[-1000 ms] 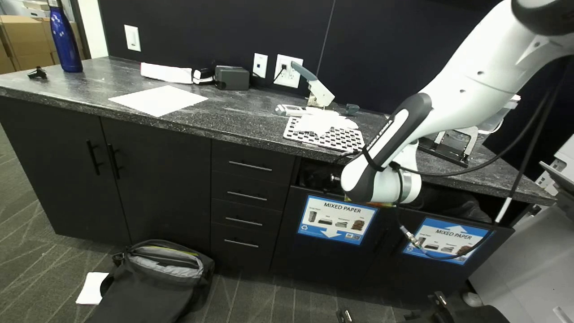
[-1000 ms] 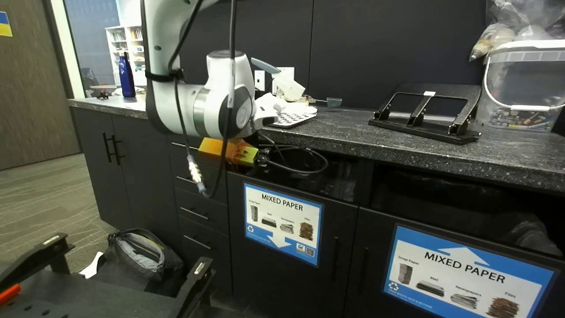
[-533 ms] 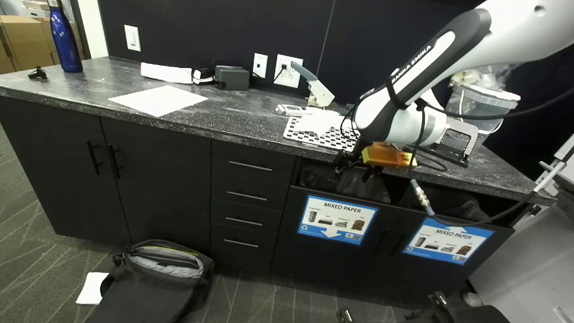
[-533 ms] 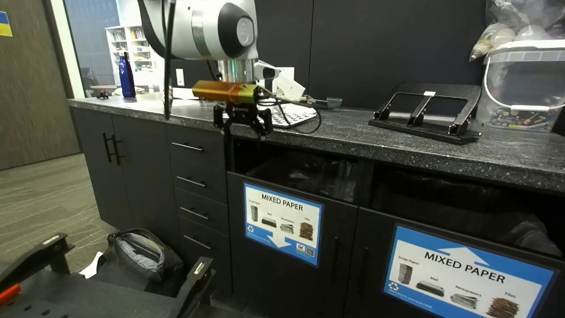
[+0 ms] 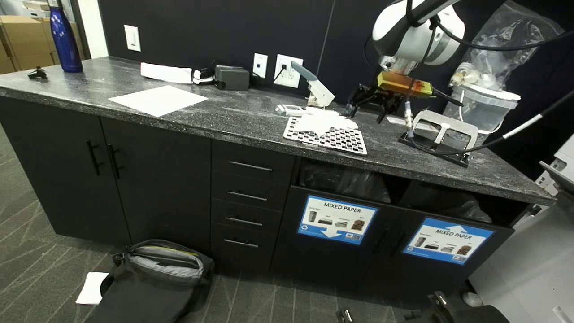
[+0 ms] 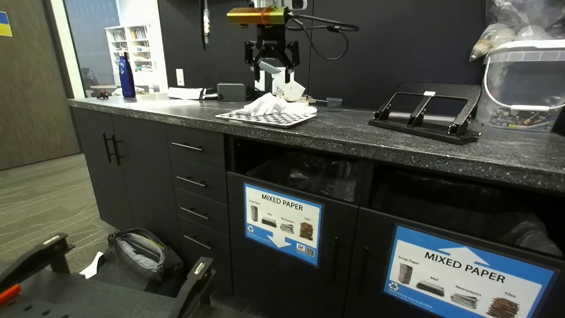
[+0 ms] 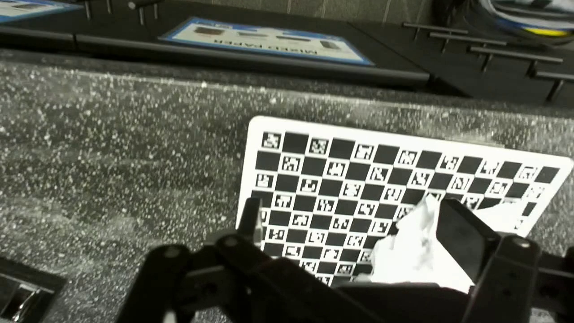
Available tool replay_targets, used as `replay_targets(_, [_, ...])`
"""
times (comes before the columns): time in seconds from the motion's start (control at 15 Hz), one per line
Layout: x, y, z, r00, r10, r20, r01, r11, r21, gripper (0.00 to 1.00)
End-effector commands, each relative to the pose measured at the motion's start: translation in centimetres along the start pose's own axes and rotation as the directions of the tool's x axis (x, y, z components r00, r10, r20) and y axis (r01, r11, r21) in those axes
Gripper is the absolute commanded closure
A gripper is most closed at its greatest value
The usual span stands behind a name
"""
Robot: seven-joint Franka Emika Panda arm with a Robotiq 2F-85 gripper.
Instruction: Put the white pieces of paper in the left bin
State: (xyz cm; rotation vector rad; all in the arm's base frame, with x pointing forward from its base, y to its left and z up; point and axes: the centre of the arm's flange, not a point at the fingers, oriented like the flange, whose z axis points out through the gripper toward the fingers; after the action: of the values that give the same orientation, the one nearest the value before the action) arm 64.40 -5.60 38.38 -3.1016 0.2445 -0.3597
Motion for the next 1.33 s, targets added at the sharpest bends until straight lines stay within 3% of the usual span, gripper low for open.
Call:
replay_targets(0.0, [8.7, 0.9, 0.8, 0.988, 0.154, -0.03, -0.152, 0.987, 0.048, 0.0])
replay_targets(0.33, [13.9, 2.0, 5.2, 0.947, 0.32, -0.027, -0.316, 0.944, 0.094, 0.0])
replay_targets(0.67, [17.8, 2.4, 9.1, 0.874, 0.487, 0.011, -0.483, 0.864, 0.142, 0.0])
replay_targets(1.13, [21.3, 2.0, 12.7, 0.79, 0.612, -0.029, -0.597, 0.78, 0.191, 0.0])
replay_targets(1.27, [22.0, 1.9, 14.0, 0.778, 0.626, -0.057, -0.606, 0.771, 0.197, 0.0])
